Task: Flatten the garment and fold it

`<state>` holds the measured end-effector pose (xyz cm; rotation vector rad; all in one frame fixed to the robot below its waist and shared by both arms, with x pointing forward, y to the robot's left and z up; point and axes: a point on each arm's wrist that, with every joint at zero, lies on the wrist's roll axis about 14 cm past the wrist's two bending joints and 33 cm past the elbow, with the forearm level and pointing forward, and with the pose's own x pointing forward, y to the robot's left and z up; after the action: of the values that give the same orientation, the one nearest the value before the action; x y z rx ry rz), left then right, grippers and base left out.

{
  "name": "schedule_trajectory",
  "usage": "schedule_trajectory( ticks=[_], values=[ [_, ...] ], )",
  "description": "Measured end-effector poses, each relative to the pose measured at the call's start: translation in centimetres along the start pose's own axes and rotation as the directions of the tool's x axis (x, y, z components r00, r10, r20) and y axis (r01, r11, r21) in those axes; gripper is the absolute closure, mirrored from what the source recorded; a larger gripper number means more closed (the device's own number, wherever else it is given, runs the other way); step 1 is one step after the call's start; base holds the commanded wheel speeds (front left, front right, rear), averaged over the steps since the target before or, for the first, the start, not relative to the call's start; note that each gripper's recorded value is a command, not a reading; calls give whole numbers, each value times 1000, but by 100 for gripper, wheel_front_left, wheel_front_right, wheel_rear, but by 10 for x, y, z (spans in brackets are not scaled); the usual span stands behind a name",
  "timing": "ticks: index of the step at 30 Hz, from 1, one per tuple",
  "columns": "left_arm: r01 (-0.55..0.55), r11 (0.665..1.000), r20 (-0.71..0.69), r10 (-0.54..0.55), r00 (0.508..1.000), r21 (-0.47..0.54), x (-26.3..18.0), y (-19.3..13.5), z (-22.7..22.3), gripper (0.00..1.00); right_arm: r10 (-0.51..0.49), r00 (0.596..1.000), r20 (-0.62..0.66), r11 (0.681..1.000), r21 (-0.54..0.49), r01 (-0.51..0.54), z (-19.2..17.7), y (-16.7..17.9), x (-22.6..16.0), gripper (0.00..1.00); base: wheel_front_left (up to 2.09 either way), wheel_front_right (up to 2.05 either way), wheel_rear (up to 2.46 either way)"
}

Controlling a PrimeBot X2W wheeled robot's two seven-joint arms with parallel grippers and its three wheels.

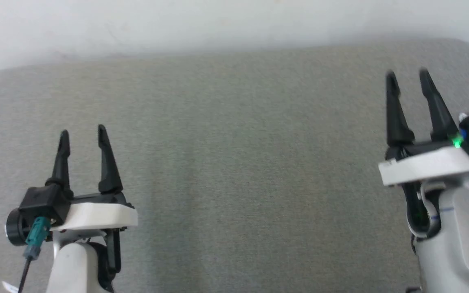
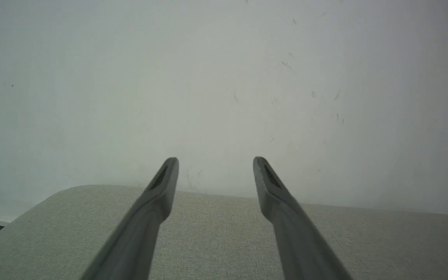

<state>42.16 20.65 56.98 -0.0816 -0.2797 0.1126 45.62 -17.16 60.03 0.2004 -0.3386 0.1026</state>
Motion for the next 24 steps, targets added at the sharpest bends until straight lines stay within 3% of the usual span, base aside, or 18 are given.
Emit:
schedule_trajectory(
  ticks=[11, 24],
  values=[
    [-64, 998, -42, 63, 997, -12, -30, 22, 0, 0, 24, 994, -105, 996, 83, -15, -31, 20, -47, 0, 0, 0, 0],
    [-50, 998, -196, 43, 980, -34, -62, 14, -43, 0, 13, 979, -201, 999, 54, -2, -52, 16, -87, 0, 0, 0, 0]
  ],
)
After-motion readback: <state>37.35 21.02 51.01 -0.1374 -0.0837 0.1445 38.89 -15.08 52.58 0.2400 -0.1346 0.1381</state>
